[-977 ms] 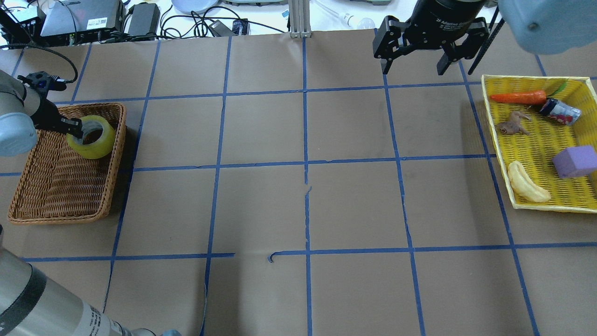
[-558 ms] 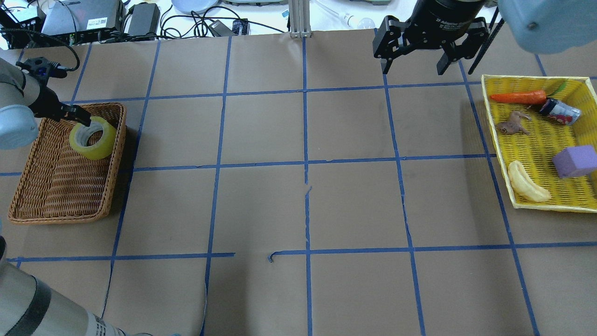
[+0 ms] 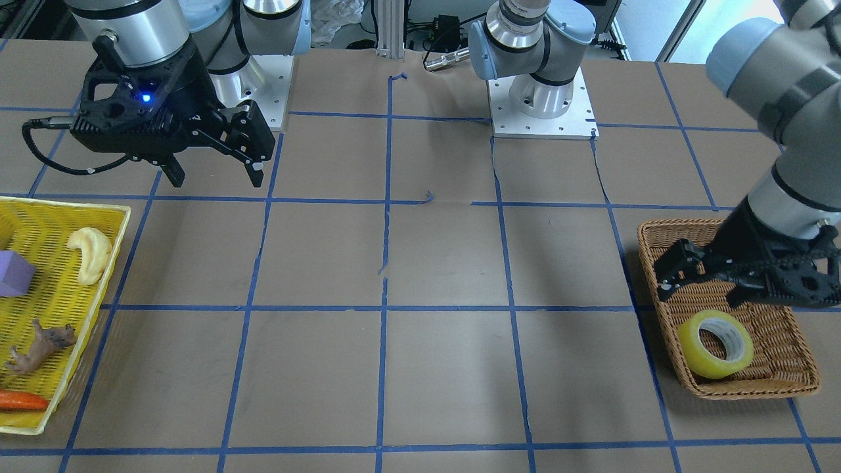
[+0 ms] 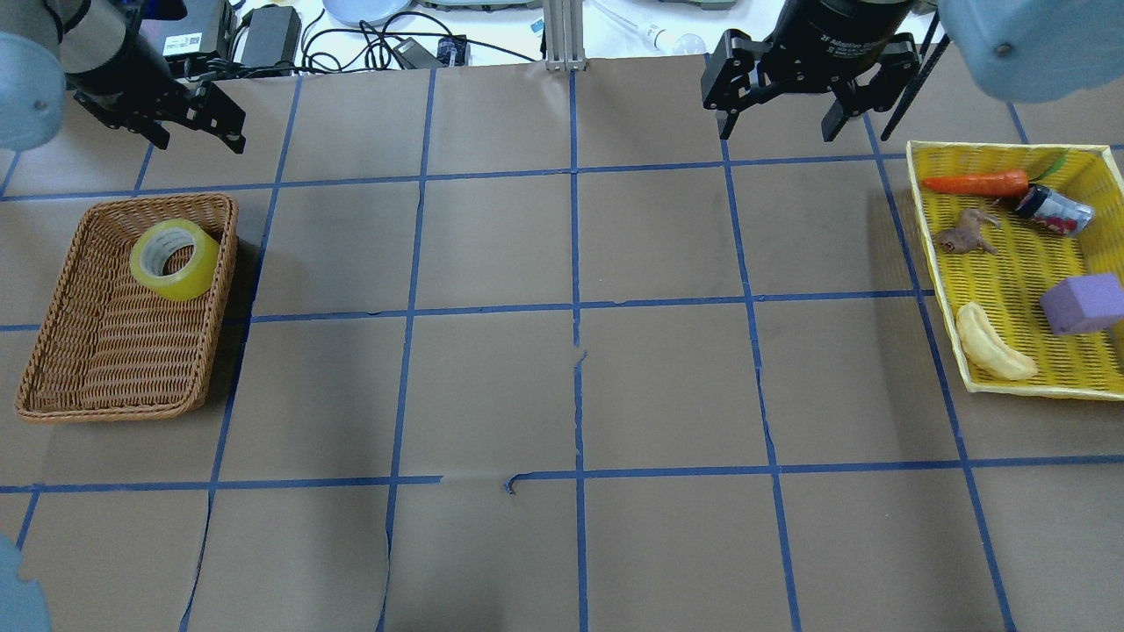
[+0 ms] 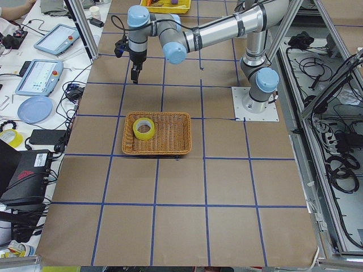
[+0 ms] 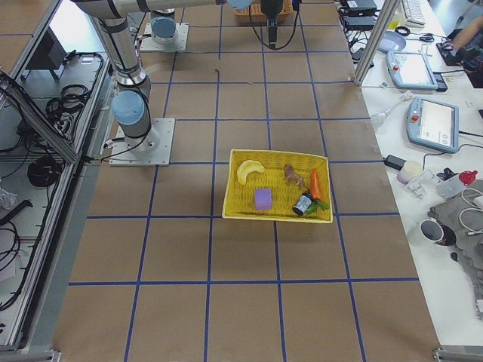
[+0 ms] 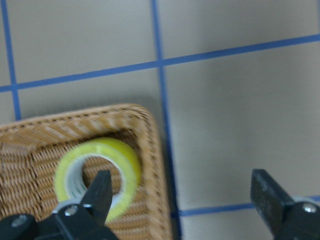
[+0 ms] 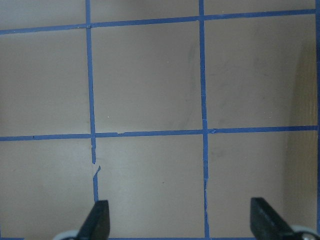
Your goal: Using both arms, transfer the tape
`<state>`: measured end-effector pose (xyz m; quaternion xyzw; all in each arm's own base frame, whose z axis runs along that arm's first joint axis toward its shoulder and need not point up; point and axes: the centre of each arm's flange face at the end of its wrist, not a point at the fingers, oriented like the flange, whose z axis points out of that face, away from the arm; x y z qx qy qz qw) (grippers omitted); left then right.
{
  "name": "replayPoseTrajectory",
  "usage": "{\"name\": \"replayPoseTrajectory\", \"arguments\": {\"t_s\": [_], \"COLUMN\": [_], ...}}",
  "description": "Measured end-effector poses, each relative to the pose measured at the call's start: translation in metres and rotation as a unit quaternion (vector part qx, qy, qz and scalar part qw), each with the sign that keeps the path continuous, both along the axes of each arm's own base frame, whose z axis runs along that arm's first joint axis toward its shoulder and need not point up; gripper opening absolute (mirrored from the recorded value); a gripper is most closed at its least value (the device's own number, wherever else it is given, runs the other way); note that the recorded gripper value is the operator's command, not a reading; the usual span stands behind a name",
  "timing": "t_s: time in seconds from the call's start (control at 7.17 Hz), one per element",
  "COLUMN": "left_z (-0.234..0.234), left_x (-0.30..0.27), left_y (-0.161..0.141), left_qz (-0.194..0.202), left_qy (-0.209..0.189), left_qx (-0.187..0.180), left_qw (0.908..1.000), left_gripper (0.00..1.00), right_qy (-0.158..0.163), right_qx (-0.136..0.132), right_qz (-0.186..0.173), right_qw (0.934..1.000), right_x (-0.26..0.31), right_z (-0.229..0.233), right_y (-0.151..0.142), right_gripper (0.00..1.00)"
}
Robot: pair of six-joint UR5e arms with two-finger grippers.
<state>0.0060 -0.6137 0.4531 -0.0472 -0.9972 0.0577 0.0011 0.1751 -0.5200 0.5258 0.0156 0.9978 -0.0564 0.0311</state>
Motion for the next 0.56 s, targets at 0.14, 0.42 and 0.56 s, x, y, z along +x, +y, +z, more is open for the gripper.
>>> {"name": "replayPoseTrajectory", "arguments": {"t_s": [0.14,0.42,0.56], "left_z": [0.032,0.063,0.064], "left_x": [-0.031,-0.068,-0.078], "left_y": [0.015,0.043,0.051], "left_qz": [0.004,-0.005,-0.011], "left_qy": [0.007,0.014,0.014], "left_qx": [0.019,0.033,0.038], "left_qw": [0.9998,0.9993,0.9991], "left_gripper": [1.0,1.0,1.0], "right_qy": [0.0,0.0,0.0], "right_qx": [0.0,0.0,0.0], "right_qz": [0.0,0.0,0.0], "right_qw": [1.0,1.0,1.0], "right_x": [0.0,0.0,0.0], "right_z": [0.0,0.0,0.0], "right_y": [0.0,0.0,0.0], "right_gripper": [1.0,1.0,1.0]}}
